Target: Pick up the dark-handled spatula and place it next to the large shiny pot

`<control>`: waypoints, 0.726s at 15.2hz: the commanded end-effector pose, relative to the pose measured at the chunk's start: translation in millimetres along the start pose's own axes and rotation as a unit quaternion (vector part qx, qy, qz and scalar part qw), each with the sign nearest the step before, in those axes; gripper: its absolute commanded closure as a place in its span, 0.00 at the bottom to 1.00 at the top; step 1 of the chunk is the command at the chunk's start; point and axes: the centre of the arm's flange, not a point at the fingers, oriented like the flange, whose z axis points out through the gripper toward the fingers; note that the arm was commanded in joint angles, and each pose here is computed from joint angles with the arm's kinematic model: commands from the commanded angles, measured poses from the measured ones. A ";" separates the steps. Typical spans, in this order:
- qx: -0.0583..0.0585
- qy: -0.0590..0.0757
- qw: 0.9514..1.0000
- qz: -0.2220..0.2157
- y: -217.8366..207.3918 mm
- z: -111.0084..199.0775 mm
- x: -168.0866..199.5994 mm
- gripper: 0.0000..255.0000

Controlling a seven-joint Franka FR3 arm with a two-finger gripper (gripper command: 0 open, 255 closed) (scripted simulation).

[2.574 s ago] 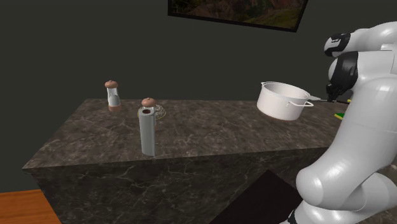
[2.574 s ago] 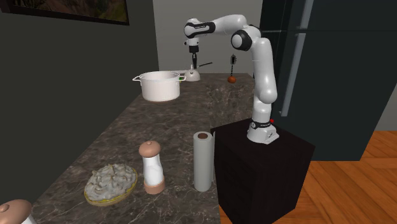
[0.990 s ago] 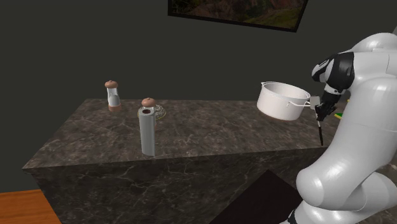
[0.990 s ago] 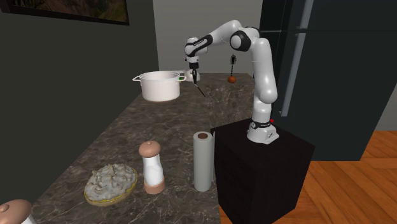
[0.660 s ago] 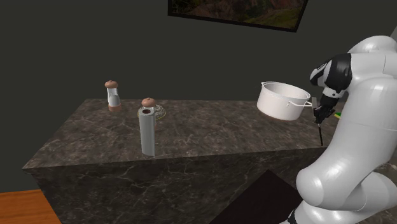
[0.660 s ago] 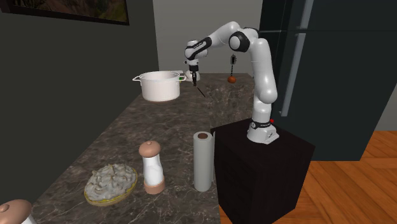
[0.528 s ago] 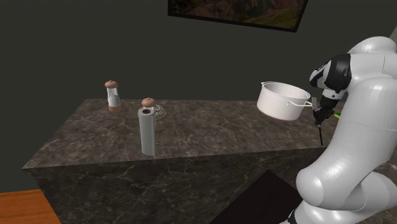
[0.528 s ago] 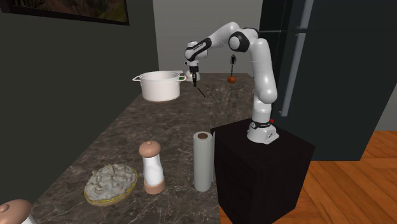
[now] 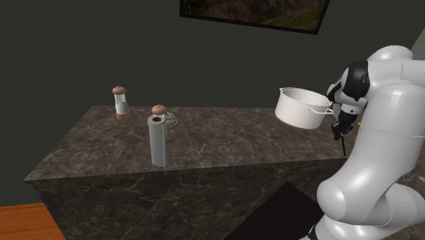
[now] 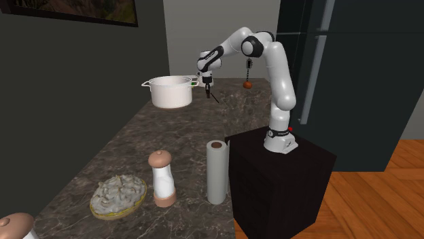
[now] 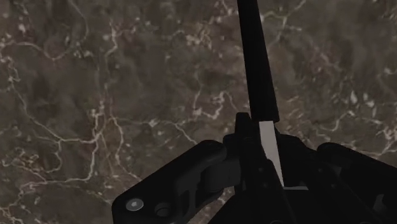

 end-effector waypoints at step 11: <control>-0.039 0.116 0.992 0.010 -16.6 -65.7 -68.7 0.00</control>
